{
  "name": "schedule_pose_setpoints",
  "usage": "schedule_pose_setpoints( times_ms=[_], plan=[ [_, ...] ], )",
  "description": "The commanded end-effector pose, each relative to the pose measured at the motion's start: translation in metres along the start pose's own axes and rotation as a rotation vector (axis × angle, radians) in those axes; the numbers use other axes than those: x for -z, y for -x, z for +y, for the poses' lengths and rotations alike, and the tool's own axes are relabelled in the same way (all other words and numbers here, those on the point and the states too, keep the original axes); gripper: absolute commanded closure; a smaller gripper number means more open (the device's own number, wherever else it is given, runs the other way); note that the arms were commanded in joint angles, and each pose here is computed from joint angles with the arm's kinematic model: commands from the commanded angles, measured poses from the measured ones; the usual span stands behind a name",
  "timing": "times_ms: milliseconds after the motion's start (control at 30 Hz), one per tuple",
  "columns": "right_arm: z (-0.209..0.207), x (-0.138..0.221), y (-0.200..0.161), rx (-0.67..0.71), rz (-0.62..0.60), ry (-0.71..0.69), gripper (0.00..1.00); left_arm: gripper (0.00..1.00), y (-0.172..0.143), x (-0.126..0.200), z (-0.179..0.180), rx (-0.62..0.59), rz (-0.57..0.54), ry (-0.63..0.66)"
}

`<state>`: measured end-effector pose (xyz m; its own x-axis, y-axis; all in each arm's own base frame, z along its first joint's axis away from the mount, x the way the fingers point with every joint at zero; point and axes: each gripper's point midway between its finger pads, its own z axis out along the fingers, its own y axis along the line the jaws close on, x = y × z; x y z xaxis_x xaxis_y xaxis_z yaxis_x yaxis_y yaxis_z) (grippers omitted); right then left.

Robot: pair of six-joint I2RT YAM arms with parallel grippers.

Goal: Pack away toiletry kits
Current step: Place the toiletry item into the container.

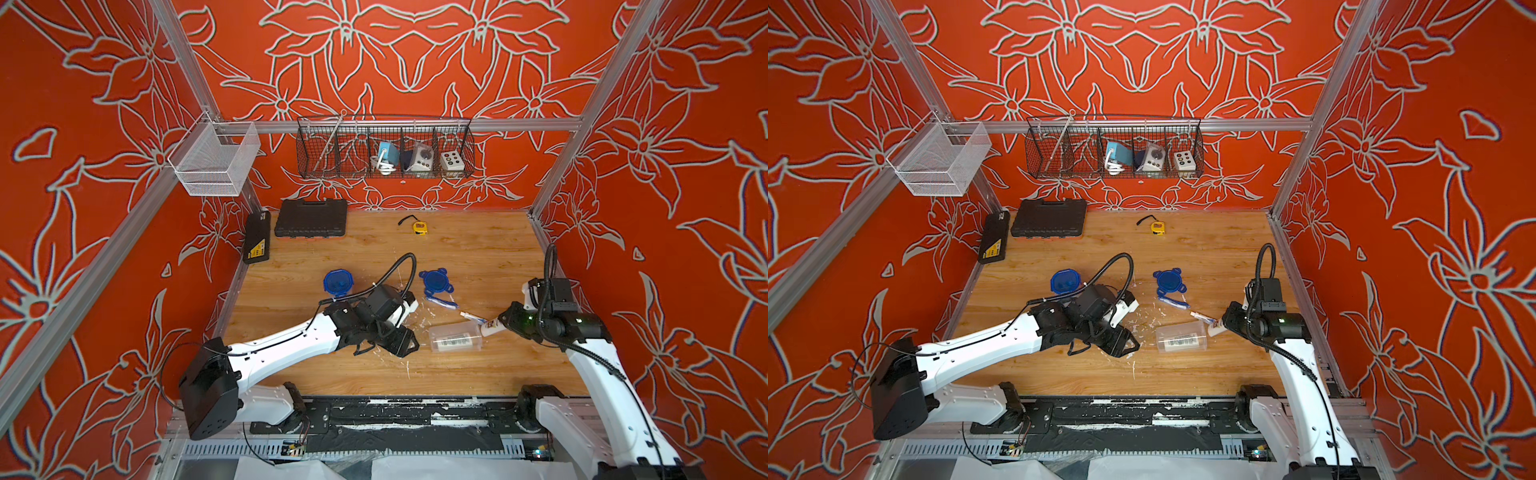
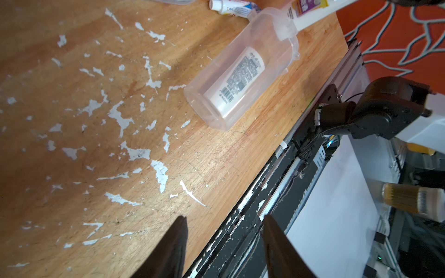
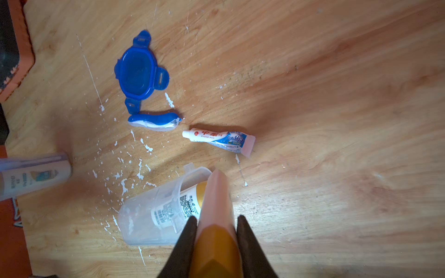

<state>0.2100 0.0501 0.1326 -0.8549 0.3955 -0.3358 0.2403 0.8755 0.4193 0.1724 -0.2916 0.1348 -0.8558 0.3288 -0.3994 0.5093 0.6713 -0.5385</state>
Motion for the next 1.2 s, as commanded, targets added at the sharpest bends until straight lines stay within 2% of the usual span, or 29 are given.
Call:
schedule_pose_setpoints(
  times_ms=[0, 400, 633, 767, 1167],
  plan=[
    [0.013, -0.001, -0.001, 0.032, 0.001, 0.085, 1.00, 0.51, 0.005, 0.007, -0.005, 0.039, -0.042, -0.126],
    [0.033, -0.010, -0.022, -0.017, 0.066, 0.260, 1.00, 0.52, 0.007, -0.018, -0.012, 0.089, 0.017, -0.226],
    [0.049, -0.016, -0.027, -0.031, 0.088, 0.372, 1.00, 0.63, 0.003, -0.038, -0.011, 0.146, 0.040, -0.293],
    [0.058, -0.019, -0.032, -0.041, 0.111, 0.438, 1.00, 0.64, -0.002, -0.045, -0.007, 0.166, 0.051, -0.296],
    [0.090, -0.022, -0.038, 0.029, 0.191, 0.581, 1.00, 0.64, -0.007, -0.050, -0.016, 0.188, 0.061, -0.403]
  ],
)
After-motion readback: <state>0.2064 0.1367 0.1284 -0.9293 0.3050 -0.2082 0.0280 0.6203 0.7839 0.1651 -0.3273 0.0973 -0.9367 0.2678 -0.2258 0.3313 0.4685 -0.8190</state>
